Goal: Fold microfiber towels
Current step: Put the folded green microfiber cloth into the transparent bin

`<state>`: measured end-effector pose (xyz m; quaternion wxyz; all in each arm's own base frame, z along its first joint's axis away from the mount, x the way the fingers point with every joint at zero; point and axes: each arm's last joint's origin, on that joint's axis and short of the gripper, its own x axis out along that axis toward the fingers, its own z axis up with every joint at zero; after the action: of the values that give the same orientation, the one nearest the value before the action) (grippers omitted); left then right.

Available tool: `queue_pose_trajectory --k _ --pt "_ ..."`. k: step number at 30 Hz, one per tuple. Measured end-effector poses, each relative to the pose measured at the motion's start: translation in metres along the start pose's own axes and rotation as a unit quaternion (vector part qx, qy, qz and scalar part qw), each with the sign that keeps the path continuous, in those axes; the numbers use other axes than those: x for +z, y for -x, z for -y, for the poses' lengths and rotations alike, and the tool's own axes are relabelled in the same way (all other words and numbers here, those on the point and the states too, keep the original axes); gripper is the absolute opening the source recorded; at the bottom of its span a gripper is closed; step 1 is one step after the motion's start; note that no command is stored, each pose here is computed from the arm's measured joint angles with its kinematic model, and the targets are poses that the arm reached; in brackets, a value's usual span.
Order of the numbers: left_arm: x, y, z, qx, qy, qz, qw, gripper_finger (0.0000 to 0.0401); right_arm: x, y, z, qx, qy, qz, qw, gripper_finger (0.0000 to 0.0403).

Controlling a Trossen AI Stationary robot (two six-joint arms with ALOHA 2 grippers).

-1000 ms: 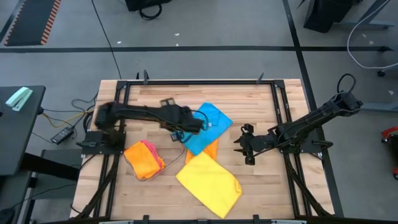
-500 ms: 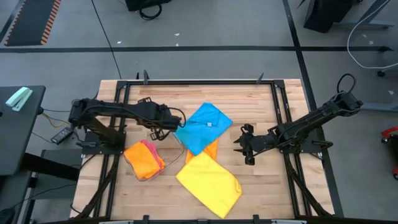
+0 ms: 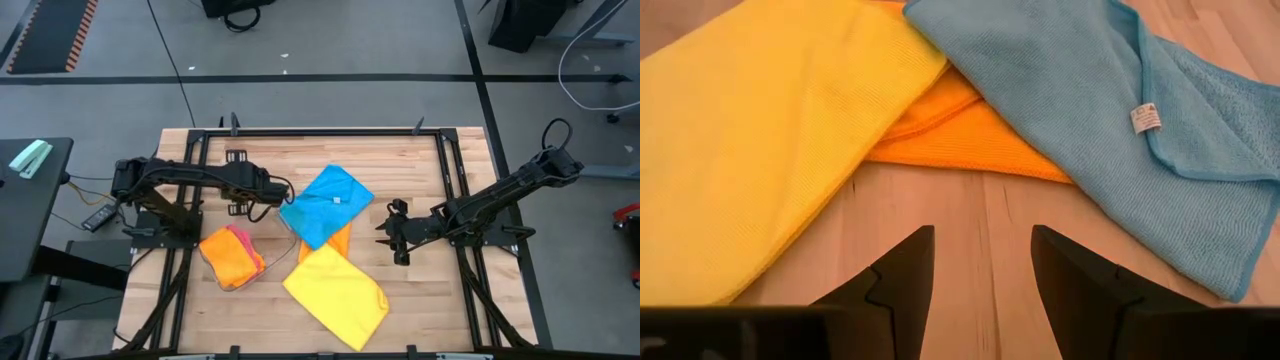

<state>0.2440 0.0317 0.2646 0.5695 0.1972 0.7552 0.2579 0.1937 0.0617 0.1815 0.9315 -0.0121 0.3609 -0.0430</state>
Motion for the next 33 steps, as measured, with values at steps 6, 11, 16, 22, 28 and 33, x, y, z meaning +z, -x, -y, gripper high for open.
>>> queue_pose_trajectory --k 6,11,16,22,28,33 --pt "0.001 0.0 0.004 -0.061 -0.003 -0.003 0.998 0.0034 0.0 0.0 0.0 0.0 0.0 0.0 1.0 0.0176" --pt "0.006 0.009 0.02 -0.133 0.013 0.024 0.991 0.0022 0.0 0.0 0.0 0.0 0.0 0.0 1.0 0.0176" --pt "0.005 0.02 0.035 -0.153 0.021 0.041 0.987 0.0026 0.0 0.0 0.0 0.0 0.0 0.0 1.0 0.0176" --pt "0.003 0.036 0.041 -0.198 0.08 0.043 0.976 0.0049 0.0 0.0 0.0 0.0 0.0 0.0 1.0 0.0176" --pt "0.007 0.052 0.038 -0.23 0.156 0.065 0.958 0.0021 0.0 0.0 0.0 0.0 -0.006 0.0 1.0 0.0176" --pt "0.019 0.047 0.05 -0.227 0.162 0.049 0.959 0.0029 0.0 0.0 0.0 0.0 -0.007 -0.001 1.0 0.0176"
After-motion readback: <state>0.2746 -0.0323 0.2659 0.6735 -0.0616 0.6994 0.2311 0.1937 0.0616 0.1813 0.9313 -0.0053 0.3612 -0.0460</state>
